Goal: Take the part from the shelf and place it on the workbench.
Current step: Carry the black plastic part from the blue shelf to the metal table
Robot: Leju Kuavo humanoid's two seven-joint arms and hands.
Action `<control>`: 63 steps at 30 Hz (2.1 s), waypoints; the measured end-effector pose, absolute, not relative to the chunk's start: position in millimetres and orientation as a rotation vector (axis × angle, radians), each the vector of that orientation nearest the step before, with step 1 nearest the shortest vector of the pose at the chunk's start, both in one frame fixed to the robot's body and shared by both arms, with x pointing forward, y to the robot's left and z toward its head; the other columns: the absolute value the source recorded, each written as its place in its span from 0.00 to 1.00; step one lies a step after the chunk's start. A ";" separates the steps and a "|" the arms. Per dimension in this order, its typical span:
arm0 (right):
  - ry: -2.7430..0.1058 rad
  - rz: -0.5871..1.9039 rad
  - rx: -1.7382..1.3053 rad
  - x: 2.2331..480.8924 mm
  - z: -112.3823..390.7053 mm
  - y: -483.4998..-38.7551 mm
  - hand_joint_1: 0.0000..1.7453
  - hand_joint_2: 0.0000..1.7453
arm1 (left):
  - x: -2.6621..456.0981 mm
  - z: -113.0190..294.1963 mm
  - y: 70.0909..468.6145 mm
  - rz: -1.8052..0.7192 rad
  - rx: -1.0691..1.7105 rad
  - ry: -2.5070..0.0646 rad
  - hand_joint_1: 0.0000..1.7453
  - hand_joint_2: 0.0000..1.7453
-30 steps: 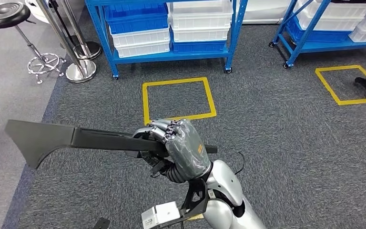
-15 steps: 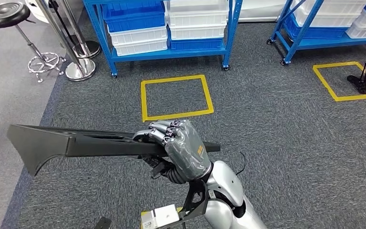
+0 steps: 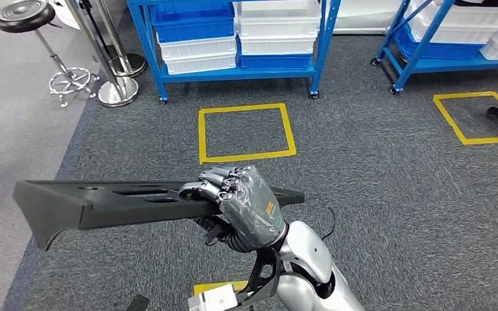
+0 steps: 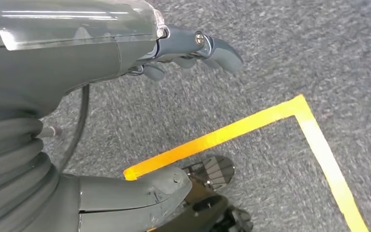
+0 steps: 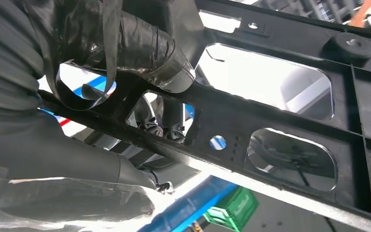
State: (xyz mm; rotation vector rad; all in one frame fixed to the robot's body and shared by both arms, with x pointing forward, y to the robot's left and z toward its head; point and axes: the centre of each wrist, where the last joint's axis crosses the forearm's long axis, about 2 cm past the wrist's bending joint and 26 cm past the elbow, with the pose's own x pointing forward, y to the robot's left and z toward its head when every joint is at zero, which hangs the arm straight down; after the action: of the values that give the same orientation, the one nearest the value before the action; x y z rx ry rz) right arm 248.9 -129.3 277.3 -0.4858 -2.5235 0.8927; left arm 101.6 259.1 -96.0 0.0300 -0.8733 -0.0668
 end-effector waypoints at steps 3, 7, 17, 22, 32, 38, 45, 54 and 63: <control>-2.528 0.894 -0.486 248.5 277.6 -128.5 1.00 1.00 | 100.8 -96.2 259.5 -0.067 0.032 -0.874 0.00 1.00; -2.533 0.891 -0.488 248.8 278.5 -128.3 1.00 1.00 | 100.8 -96.3 259.7 -0.068 0.032 -0.874 0.00 1.00; -2.538 0.898 -0.509 249.3 279.6 -128.3 1.00 1.00 | 101.0 -96.4 260.8 -0.071 0.038 -0.875 0.00 1.00; -2.540 0.901 -0.528 248.7 279.7 -129.6 1.00 1.00 | 99.3 -96.8 259.8 -0.078 0.037 -0.870 0.00 1.00; -2.525 0.902 -0.573 244.4 276.1 -134.3 1.00 1.00 | 101.9 -96.4 258.3 -0.112 0.033 -0.870 0.00 1.00; -2.526 0.899 -0.596 240.7 276.1 -136.4 1.00 1.00 | 103.9 -96.0 259.1 -0.135 0.032 -0.867 0.00 1.00; -2.512 0.890 -0.633 233.3 271.9 -140.5 1.00 1.00 | 104.4 -96.0 258.4 -0.172 0.031 -0.852 0.00 1.00; -2.511 0.843 -0.662 216.7 266.0 -150.3 1.00 1.00 | 109.3 -94.7 257.3 -0.248 0.036 -0.832 0.00 1.00; -2.500 0.846 -0.668 211.5 263.0 -155.4 1.00 1.00 | 111.7 -93.9 255.6 -0.271 0.031 -0.836 0.00 1.00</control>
State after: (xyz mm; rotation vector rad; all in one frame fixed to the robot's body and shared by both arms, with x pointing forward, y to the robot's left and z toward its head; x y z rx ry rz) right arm 211.5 -155.4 263.0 -0.6680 -2.5003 0.8464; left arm 111.7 255.6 -93.9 0.0305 -0.8355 -0.2711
